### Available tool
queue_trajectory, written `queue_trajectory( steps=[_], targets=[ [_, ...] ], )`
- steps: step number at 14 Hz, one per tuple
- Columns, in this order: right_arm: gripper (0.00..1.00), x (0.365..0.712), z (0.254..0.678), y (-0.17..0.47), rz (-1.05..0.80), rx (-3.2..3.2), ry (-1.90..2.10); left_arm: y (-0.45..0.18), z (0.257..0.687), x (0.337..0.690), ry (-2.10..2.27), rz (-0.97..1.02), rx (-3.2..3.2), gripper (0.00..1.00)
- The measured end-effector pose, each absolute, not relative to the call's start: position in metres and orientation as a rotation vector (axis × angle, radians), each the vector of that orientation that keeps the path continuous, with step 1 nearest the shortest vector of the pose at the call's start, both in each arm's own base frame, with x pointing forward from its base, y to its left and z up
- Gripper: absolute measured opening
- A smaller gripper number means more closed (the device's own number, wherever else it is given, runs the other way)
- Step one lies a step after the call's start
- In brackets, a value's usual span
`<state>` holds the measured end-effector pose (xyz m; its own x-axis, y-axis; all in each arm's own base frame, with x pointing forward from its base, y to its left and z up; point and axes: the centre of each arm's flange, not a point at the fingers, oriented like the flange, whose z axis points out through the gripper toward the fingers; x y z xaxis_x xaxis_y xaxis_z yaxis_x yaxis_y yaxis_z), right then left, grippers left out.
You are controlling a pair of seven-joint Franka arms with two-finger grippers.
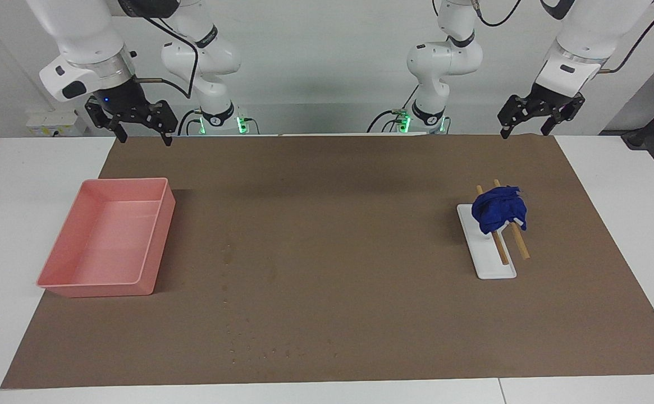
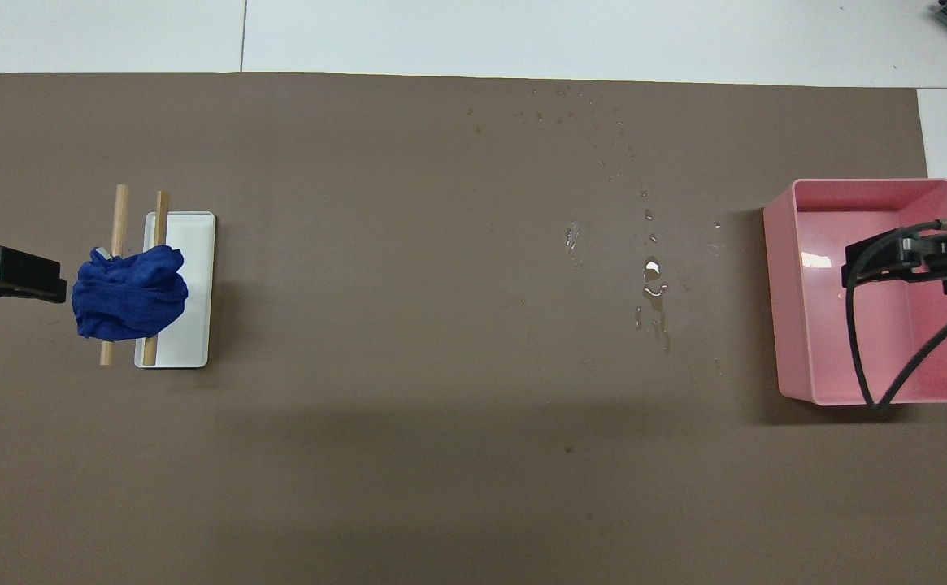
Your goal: Wipe water with towel using both arms
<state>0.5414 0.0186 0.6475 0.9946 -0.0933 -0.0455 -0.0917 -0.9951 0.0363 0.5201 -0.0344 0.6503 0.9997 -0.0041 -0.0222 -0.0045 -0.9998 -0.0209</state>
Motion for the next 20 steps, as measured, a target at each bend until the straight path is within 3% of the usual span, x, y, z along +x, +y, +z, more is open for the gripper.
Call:
queue_trajectory(
  steps=[13, 20],
  targets=[
    [1.00, 0.5412, 0.6456, 0.0187, -0.080, 3.102, -0.151, -0.0323, 0.6499, 0.5196, -0.007, 0.041, -3.120, 1.00],
    [1.00, 0.5405, 0.6452, 0.0164, -0.082, 3.102, -0.157, -0.0311, 0.6437, 0.5200, -0.358, 0.030, -3.097, 1.00]
  ],
)
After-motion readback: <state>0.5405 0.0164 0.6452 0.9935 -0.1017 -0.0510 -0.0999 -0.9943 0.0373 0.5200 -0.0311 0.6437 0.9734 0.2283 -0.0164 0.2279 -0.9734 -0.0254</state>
